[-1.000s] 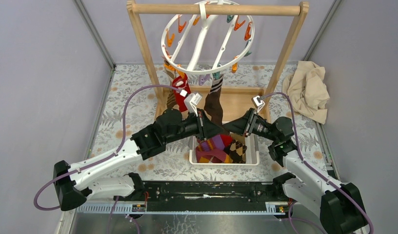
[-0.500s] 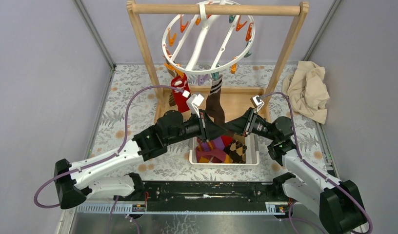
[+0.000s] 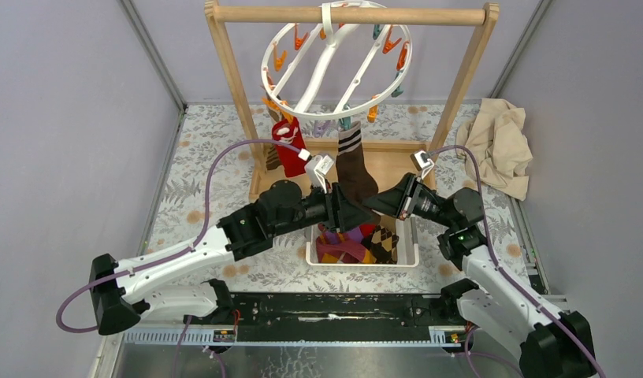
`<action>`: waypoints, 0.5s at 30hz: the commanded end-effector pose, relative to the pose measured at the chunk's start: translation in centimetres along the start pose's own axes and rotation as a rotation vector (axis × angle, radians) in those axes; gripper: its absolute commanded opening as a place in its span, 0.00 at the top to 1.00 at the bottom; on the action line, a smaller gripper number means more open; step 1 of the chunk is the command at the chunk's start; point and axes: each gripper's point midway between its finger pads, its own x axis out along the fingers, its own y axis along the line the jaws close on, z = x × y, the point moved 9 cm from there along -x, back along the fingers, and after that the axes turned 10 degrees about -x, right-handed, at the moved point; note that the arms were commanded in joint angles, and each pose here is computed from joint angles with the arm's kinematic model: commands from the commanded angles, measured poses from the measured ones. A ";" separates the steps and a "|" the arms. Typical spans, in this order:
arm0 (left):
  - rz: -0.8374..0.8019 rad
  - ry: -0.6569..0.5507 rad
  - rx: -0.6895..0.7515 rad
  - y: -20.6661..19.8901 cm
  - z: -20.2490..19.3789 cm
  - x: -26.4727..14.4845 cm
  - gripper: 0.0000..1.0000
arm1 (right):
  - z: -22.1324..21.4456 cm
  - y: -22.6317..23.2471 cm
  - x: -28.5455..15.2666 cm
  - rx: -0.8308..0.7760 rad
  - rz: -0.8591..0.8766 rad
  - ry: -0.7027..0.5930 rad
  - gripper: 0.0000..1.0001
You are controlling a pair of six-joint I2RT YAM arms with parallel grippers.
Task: Remove the socks clipped to the hanger
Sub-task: Remove the sock from the hanger.
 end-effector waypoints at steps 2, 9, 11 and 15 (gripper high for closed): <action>0.012 -0.083 0.064 -2.1 2.1 -1.5 0.40 | 1.2 2.9 -0.4 -0.134 -0.001 0.004 0.98; 0.016 -0.143 0.107 -3.7 3.8 -3.6 0.03 | 1.1 3.7 -0.9 -0.150 -0.059 0.018 1.00; 0.021 -0.158 0.120 -4.0 4.1 -4.0 0.02 | 1.1 3.8 -0.9 -0.140 -0.061 0.022 1.00; 0.055 -0.197 0.148 -4.2 4.9 -4.6 0.02 | 1.1 4.5 -1.2 -0.143 -0.053 0.018 1.00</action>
